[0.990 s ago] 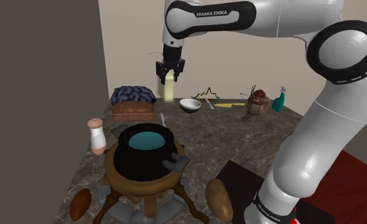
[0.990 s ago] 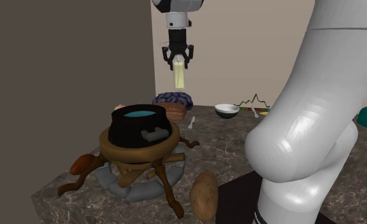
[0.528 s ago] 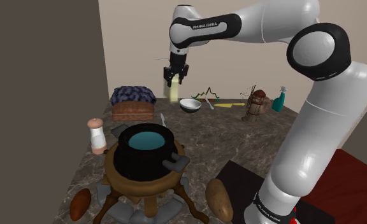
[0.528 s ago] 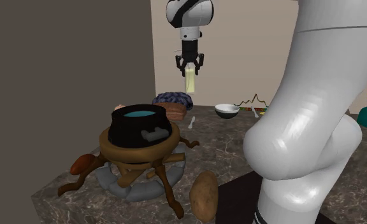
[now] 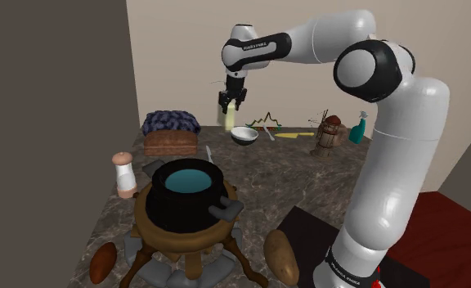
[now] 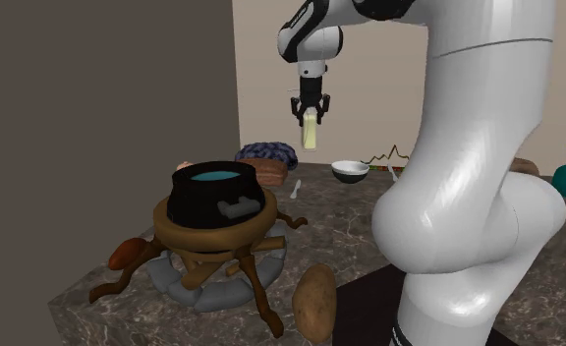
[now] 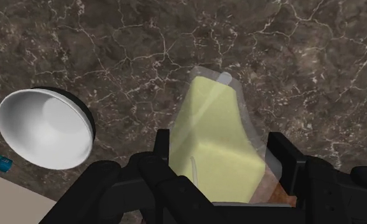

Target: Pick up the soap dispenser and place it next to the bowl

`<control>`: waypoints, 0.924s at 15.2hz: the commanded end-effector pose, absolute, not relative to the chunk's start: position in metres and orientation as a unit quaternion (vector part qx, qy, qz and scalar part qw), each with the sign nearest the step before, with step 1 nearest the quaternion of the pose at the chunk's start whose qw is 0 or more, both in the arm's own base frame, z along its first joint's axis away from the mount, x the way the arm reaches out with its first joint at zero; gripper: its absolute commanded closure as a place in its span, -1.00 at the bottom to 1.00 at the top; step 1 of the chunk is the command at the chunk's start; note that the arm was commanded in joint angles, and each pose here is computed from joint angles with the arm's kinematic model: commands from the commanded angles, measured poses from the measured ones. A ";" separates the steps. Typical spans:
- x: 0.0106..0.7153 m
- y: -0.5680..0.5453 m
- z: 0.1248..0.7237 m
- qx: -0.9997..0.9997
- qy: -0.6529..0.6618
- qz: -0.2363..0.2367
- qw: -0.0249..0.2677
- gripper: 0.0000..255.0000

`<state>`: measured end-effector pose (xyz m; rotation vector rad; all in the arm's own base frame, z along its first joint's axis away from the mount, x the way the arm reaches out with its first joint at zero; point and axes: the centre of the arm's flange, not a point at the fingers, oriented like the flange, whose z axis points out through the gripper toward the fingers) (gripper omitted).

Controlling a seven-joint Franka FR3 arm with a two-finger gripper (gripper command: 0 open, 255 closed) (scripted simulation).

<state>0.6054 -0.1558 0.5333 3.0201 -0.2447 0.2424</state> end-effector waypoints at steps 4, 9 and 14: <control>0.625 -0.213 0.510 0.992 -0.080 0.080 0.051 1.00; 0.648 -0.270 0.486 0.992 -0.080 0.080 0.051 1.00; 0.667 -0.319 0.460 0.992 -0.080 0.080 0.051 1.00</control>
